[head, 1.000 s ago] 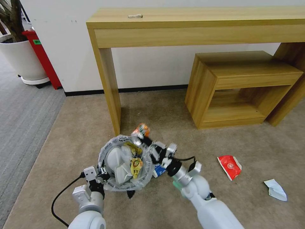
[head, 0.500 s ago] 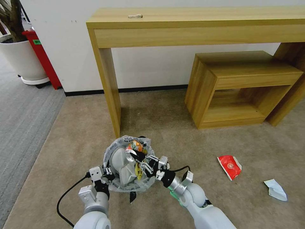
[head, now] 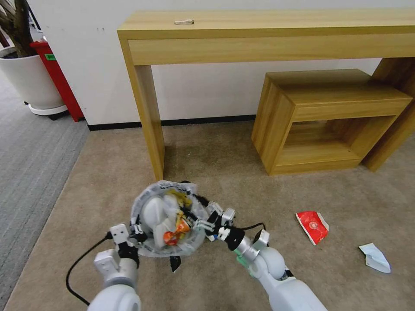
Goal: Pick up the trash bin and place the garbage on the floor into it.
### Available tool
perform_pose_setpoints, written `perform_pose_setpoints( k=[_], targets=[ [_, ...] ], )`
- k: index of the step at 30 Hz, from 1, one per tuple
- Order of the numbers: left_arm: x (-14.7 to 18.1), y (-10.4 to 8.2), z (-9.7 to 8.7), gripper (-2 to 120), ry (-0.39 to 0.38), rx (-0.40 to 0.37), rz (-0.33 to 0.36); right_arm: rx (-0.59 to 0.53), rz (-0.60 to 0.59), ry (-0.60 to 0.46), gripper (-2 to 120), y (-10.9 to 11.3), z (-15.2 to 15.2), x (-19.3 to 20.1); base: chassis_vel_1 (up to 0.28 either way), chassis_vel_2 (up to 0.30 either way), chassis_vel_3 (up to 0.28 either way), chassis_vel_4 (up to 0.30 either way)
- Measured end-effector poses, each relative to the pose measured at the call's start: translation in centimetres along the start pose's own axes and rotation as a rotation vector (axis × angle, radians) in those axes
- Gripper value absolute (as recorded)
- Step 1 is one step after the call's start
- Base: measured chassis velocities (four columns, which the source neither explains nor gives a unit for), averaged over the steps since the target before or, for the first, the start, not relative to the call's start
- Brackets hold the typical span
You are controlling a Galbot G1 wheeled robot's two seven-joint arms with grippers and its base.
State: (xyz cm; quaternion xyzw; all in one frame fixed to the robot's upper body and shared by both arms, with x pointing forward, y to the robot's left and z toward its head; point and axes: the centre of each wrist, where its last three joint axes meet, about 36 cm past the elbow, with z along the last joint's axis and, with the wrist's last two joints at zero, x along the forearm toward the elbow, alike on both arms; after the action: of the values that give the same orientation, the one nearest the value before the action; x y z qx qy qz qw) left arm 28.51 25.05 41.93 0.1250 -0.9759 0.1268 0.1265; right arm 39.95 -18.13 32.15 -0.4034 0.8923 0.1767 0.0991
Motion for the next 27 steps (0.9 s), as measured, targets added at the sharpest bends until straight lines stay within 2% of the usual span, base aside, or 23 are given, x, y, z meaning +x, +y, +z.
perform_pose_setpoints(
  k=[1,4,5,6,9,10,12,13,15,17,20,27],
  targets=[
    [-0.2,0.9,-0.6,1,-0.012,-0.002,-0.015,0.008,0.039,-0.004,92,-0.1,-0.5,0.4,0.000,0.000,0.000,0.000],
    [-0.5,1.7,-1.1,1,-0.025,-0.002,-0.034,0.022,0.093,-0.010,96,-0.3,-1.1,1.1,0.000,0.000,0.000,0.000],
    [-0.8,3.0,-2.0,1,-0.042,0.008,-0.060,0.053,0.203,-0.012,100,-0.6,-2.0,2.5,0.000,0.000,0.000,0.000],
    [-0.8,3.0,-2.0,1,-0.042,0.008,-0.060,0.053,0.203,-0.012,100,-0.6,-2.0,2.5,0.000,0.000,0.000,0.000],
    [-1.0,4.5,-2.9,1,-0.070,0.005,-0.079,0.144,0.459,-0.011,100,-1.4,-4.0,4.7,0.000,0.000,0.000,0.000],
    [-1.0,4.5,-2.9,1,-0.070,0.005,-0.079,0.144,0.459,-0.011,100,-1.4,-4.0,4.7,0.000,0.000,0.000,0.000],
    [-1.0,5.3,-3.4,1,-0.091,-0.007,-0.099,0.180,0.604,-0.024,100,-1.6,-5.3,5.8,0.000,0.000,0.000,0.000],
    [-1.0,5.3,-3.4,1,-0.091,-0.007,-0.099,0.180,0.604,-0.024,100,-1.6,-5.3,5.8,0.000,0.000,0.000,0.000],
    [-1.3,6.4,-3.6,1,-0.103,-0.016,-0.127,0.226,0.680,-0.051,100,-2.1,-6.6,7.0,0.000,0.000,0.000,0.000],
    [-1.3,6.5,-3.7,1,-0.103,-0.016,-0.131,0.230,0.684,-0.054,100,-2.1,-6.7,7.1,0.000,0.000,0.000,0.000],
    [-1.5,7.8,-4.1,1,-0.111,-0.013,-0.164,0.269,0.726,-0.083,100,-2.7,-7.6,8.4,0.000,0.000,0.000,0.000],
    [-1.3,8.3,-4.3,1,-0.108,-0.011,-0.170,0.282,0.772,-0.111,100,-3.1,-7.5,8.9,0.000,0.000,0.000,0.000]
  ],
)
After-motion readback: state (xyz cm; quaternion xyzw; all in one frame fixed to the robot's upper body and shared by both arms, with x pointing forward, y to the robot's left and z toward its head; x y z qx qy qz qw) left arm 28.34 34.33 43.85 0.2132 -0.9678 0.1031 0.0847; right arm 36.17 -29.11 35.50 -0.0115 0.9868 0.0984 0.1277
